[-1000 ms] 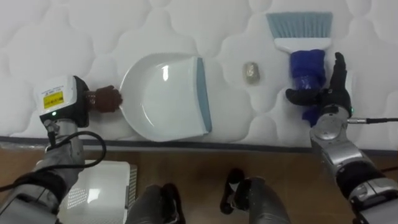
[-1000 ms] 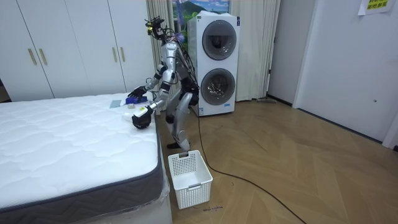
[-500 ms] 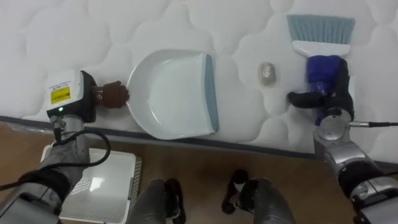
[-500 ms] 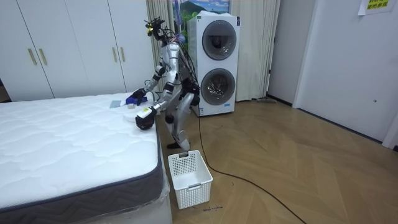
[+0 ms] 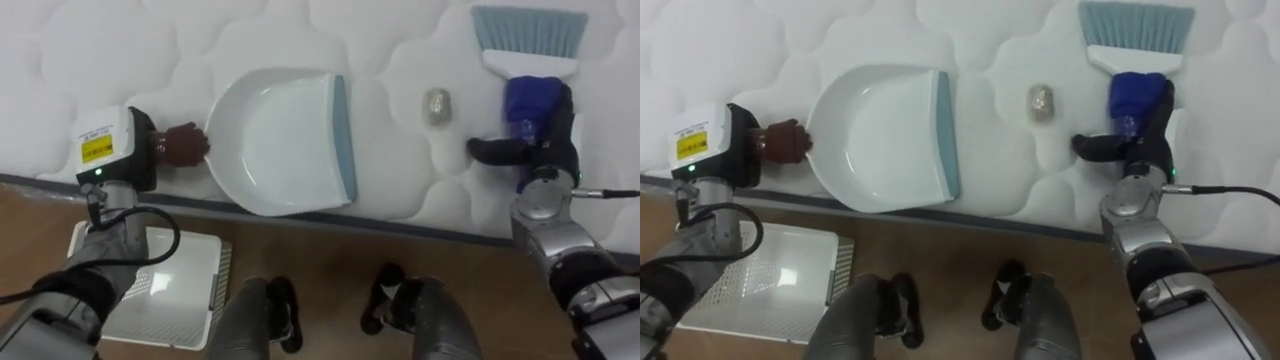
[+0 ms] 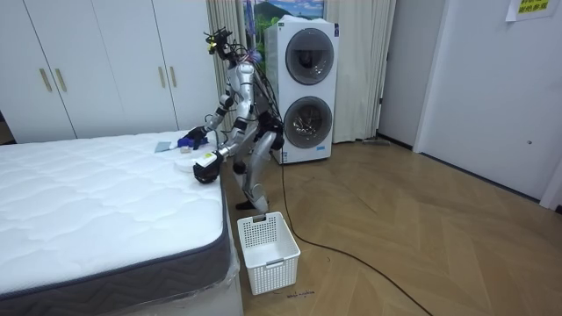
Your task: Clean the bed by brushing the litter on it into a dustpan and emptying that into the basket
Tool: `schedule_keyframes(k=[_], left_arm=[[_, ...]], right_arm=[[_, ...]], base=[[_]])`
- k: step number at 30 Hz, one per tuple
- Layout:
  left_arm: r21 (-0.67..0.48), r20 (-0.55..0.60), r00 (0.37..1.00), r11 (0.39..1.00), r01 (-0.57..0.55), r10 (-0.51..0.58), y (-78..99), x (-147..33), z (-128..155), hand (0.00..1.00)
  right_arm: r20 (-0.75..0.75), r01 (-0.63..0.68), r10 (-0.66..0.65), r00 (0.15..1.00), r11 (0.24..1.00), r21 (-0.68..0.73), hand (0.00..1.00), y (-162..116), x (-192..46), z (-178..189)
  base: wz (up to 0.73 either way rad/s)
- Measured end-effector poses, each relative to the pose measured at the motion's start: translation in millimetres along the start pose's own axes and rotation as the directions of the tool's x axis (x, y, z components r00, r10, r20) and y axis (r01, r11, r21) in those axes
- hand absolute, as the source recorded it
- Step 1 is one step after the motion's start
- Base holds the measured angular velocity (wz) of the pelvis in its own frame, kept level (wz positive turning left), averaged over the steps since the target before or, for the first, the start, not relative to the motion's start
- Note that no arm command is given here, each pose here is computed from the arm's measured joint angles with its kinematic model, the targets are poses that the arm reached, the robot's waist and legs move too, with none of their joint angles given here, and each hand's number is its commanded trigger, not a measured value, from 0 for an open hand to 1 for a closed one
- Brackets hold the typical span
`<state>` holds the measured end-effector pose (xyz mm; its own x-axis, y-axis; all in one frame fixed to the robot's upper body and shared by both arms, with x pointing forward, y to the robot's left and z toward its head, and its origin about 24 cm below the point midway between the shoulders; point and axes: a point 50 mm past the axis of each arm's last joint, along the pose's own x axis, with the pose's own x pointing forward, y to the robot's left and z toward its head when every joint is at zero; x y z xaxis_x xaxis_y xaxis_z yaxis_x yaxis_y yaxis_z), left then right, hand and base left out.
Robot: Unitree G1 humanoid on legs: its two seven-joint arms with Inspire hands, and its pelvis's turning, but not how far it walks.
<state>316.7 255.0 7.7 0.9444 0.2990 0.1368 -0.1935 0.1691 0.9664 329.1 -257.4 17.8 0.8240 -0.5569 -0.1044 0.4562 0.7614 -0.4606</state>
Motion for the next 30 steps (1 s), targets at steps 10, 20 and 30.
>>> schedule_keyframes(k=[10, 20, 30], left_arm=[[-0.007, 0.007, 1.000, 1.000, -0.030, 0.030, 2.8, 2.7, 7, 1.00], [-0.003, -0.002, 0.999, 0.999, -0.032, 0.032, 1.6, 4.8, 17, 1.00], [0.008, 0.001, 1.000, 1.000, -0.028, 0.028, 2.5, 7.1, 21, 1.00]], right_arm=[[0.009, 0.142, -0.141, 0.990, 0.989, -0.046, 1.00, -34, 17, 7], [-0.024, 0.168, -0.171, 0.985, 0.982, -0.089, 1.00, -45, 23, 4], [-0.048, 0.157, -0.161, 0.986, 0.984, -0.083, 1.00, -44, 23, 3]], base=[[0.02], [0.01], [0.01]])
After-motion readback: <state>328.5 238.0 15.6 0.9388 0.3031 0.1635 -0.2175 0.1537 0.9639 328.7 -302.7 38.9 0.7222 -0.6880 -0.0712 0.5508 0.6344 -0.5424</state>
